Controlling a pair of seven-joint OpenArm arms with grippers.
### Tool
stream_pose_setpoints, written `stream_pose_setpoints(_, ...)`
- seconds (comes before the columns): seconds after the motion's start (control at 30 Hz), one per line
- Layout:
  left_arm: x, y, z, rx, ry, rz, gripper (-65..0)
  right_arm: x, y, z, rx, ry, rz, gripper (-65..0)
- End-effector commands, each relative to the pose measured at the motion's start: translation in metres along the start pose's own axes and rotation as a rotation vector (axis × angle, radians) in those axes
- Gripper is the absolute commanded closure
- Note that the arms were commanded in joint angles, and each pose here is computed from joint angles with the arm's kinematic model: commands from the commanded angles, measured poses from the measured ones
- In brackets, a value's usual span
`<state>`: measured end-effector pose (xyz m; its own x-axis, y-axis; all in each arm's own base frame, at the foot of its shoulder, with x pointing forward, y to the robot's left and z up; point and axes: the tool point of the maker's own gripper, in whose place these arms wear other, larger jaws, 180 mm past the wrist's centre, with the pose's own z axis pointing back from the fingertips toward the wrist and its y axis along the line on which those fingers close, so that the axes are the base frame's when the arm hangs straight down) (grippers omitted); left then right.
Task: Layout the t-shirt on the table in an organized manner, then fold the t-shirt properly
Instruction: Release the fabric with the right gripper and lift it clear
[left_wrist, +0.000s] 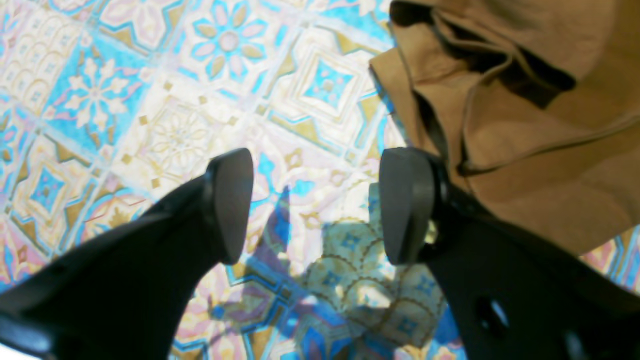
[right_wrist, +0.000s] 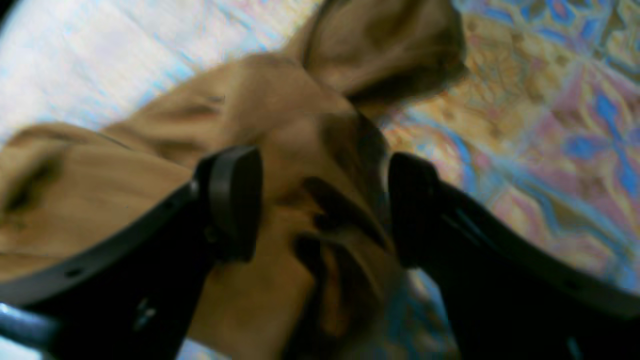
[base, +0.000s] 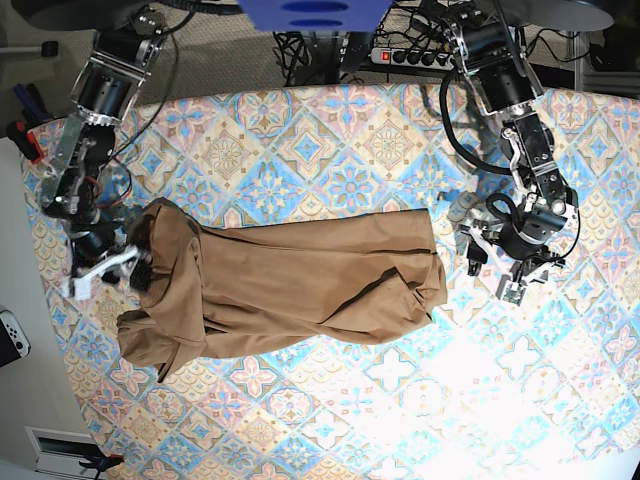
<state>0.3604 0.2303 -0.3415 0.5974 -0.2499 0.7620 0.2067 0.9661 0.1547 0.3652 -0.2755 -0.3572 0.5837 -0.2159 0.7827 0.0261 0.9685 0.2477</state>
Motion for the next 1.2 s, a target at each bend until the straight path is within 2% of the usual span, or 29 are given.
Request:
stream_pose_setpoints(0.0, 0.020, 0.006, 0.004, 0.012, -0.063, -0.004, -38.7, 0.016, -0.004, 0.004, -0.010, -0.037, 0.033, -38.5)
stream_pose_setpoints(0.2, 0.020, 0.005, 0.003, 0.010, -0.063, -0.004, -38.7, 0.009, -0.005, 0.005, -0.015, 0.002, 0.158, -38.5)
stream_pose_setpoints(0.33, 0.020, 0.005, 0.003, 0.010, -0.063, -0.004, -38.7, 0.012, -0.012, 0.012, -0.009, -0.016, 0.182, -38.5)
stream_pose_setpoints(0.57, 0.020, 0.004, 0.003, 0.008, -0.063, -0.004, -38.7, -0.013, -0.018, 0.015, -0.018, 0.039, 0.173, -38.5)
stream_pose_setpoints(0.73, 0.020, 0.004, 0.003, 0.008, -0.063, -0.004, -38.7, -0.013, -0.018, 0.015, -0.018, 0.037, 0.173, -38.5)
stream_pose_setpoints(0.87, 0.020, 0.004, 0.003, 0.008, -0.063, -0.004, -38.7, -0.006, -0.017, 0.014, -0.013, -0.009, 0.171, -38.5)
stream_pose_setpoints(1.07, 0.027, 0.004, 0.012, 0.024, -0.089, -0.025, -38.7, -0.032, -0.026, 0.005, -0.011, 0.046, 0.111, -38.5)
stream_pose_setpoints(1.17, 0.029, 0.004, 0.014, 0.027, -0.095, -0.029, -38.7, -0.031, -0.026, 0.005, -0.010, 0.043, 0.107, -38.5)
